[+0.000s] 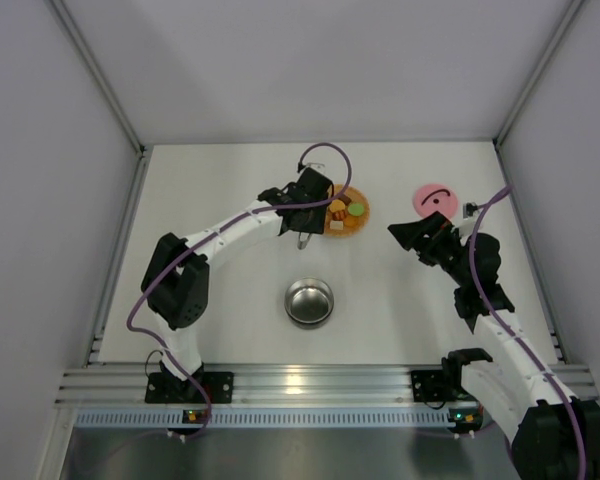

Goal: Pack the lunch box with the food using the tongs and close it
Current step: Pick up the fake food from the plate.

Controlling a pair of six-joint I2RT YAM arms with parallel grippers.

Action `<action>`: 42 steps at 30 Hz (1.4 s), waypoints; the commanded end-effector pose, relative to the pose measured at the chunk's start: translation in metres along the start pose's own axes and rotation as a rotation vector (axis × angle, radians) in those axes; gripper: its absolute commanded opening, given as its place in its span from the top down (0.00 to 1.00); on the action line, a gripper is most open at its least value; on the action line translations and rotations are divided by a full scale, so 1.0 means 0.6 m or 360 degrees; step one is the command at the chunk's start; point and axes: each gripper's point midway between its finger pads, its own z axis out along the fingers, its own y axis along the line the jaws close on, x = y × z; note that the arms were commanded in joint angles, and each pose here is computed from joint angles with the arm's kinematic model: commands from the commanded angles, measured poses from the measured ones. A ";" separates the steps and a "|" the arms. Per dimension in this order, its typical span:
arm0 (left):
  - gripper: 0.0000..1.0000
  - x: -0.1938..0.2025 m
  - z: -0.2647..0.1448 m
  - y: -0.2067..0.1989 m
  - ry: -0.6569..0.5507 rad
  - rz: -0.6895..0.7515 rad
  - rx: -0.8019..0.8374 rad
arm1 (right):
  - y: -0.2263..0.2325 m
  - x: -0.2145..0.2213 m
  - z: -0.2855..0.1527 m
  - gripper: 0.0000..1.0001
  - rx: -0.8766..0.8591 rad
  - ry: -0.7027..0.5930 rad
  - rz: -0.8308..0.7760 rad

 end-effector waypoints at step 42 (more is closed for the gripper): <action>0.61 0.060 -0.269 0.025 -0.0091 0.0064 0.0351 | 0.030 -0.041 0.004 0.01 -0.0078 -0.0110 -0.0076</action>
